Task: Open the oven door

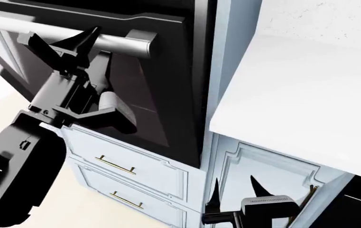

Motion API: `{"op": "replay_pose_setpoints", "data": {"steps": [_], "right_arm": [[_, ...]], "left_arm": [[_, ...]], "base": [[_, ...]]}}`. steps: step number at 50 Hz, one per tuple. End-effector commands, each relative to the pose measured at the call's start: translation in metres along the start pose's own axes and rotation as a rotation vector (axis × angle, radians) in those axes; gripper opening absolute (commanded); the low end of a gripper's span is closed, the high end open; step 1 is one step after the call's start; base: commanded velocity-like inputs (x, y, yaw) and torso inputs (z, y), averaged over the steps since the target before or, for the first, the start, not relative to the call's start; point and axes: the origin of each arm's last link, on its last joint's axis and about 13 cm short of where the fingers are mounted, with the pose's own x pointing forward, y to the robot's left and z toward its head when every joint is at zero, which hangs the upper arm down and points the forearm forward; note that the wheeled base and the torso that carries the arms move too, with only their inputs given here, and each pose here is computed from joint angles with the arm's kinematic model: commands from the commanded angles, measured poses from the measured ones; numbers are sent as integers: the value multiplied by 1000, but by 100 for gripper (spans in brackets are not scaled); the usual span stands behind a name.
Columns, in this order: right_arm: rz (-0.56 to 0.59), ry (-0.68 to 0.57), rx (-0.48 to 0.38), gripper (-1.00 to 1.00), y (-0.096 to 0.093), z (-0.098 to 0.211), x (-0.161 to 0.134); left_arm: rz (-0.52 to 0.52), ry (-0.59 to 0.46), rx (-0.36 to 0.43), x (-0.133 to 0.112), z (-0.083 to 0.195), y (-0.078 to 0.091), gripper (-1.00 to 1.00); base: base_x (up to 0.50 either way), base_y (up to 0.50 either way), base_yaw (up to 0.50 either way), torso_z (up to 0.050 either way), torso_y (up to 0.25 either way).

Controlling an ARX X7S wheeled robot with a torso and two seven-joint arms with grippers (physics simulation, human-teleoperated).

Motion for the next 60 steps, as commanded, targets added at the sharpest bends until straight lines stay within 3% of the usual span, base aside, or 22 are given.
{"op": "replay_pose_setpoints", "data": {"steps": [1, 60], "right_arm": [[2, 2, 0, 100, 0, -1, 0], [6, 0, -3, 100, 1, 0, -2]], "left_arm": [[276, 5, 125, -3, -5, 36, -100], [324, 55, 136, -69, -4, 25, -100]], "base": [[0, 0, 3, 0, 0], [-1, 0, 2, 1, 4]]}}
